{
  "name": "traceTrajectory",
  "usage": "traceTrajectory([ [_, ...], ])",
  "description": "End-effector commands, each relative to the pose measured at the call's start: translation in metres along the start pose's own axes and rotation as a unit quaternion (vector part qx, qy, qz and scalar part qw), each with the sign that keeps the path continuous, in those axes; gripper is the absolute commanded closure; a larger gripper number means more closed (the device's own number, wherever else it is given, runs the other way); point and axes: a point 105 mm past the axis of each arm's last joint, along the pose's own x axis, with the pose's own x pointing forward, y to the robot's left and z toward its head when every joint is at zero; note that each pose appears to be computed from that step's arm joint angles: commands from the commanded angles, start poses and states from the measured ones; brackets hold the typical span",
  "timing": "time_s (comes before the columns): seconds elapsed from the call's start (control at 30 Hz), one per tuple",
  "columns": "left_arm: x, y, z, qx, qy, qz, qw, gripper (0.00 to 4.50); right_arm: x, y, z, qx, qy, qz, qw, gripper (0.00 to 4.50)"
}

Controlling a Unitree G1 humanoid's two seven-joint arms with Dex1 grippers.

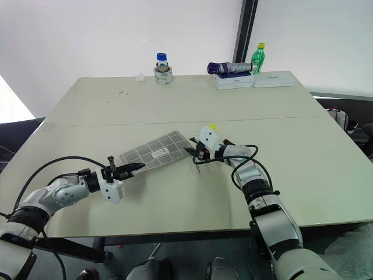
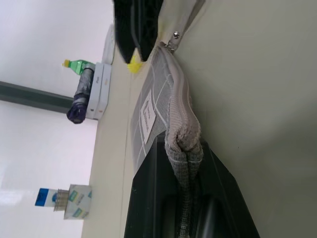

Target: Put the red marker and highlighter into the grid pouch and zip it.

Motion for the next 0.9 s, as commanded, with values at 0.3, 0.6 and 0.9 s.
traceTrajectory([
  [0.3,-0.003,-0.003,0.0,-0.07,0.021,0.036,0.997,4.5,-0.03,0.025,-0.002,0.095,0.048,0.002,0.994,0.09],
  [0.6,0.001,-0.01,0.003,-0.072,0.023,0.034,0.997,4.5,-0.017,0.028,-0.03,0.117,0.095,-0.056,0.987,0.09],
  [0.9,-0.001,-0.008,0.003,-0.071,0.027,0.042,0.996,4.5,-0.009,0.047,-0.029,0.102,0.098,-0.011,0.99,3.46],
])
